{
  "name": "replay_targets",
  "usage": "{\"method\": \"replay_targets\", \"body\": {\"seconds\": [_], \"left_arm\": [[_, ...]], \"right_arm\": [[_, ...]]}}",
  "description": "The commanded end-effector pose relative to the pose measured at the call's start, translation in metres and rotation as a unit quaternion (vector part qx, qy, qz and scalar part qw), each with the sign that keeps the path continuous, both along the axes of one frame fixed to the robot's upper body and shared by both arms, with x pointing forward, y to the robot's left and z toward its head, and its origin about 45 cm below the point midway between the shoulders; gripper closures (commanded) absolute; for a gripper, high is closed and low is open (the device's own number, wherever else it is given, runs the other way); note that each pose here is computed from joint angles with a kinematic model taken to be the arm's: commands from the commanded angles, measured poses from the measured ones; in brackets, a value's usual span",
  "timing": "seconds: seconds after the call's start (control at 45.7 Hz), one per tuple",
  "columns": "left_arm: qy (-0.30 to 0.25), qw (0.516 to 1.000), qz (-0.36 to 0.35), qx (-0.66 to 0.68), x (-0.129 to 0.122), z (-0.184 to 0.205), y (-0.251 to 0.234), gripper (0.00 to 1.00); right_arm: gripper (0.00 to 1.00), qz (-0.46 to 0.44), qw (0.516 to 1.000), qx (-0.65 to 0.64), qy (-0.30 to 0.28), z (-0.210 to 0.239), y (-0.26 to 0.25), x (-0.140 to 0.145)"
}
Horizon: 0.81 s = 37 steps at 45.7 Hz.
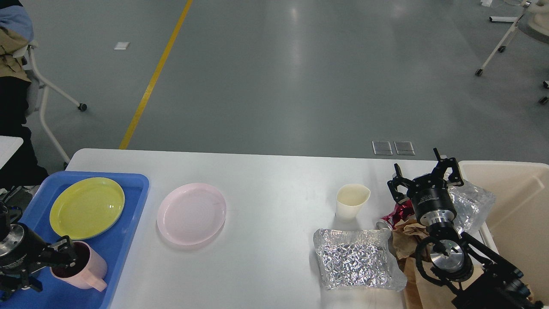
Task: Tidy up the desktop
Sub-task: 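Open the left gripper and raise it off the mug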
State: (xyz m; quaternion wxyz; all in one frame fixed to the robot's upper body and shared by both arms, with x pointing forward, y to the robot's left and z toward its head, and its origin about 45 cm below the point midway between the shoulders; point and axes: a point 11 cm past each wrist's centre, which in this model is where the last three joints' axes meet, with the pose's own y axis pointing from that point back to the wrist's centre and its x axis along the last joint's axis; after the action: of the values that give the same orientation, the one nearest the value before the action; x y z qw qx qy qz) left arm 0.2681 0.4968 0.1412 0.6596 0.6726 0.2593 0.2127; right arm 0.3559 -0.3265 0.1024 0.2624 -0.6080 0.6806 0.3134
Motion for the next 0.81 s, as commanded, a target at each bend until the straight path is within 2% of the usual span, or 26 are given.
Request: {"method": "replay_targets", "body": {"seconds": [0.0,0.285,0.416,0.569,0.788], "left_arm": [[0.016,1.0,-0.01,0.001,0.007,0.026,0.002,0.09],[-0.027,0.999,-0.04,0.008,0.045,0.095,-0.016,0.09],[-0.055,0.996,-0.064,0.015,0.062,0.14,-0.035,0.09],[-0.106,0.987,-0.114,0.03,0.088,0.208,-0.076,0.08],[-0.13,0.974,-0.183,0.011,0.099,0.253,-0.163,0.07]], "right_arm": [[0.0,0.0,1.0,0.0,0.0,0.0,0.0,0.0],[0.0,0.0,1.0,0.001,0.0,0.0,0.0,0.0],[0.0,0.0,1.0,0.001,0.0,0.0,0.0,0.0],[0.0,0.0,1.0,0.001,0.0,0.0,0.0,0.0],[0.0,0.0,1.0,0.0,0.001,-0.001,0.0,0.0]]}}
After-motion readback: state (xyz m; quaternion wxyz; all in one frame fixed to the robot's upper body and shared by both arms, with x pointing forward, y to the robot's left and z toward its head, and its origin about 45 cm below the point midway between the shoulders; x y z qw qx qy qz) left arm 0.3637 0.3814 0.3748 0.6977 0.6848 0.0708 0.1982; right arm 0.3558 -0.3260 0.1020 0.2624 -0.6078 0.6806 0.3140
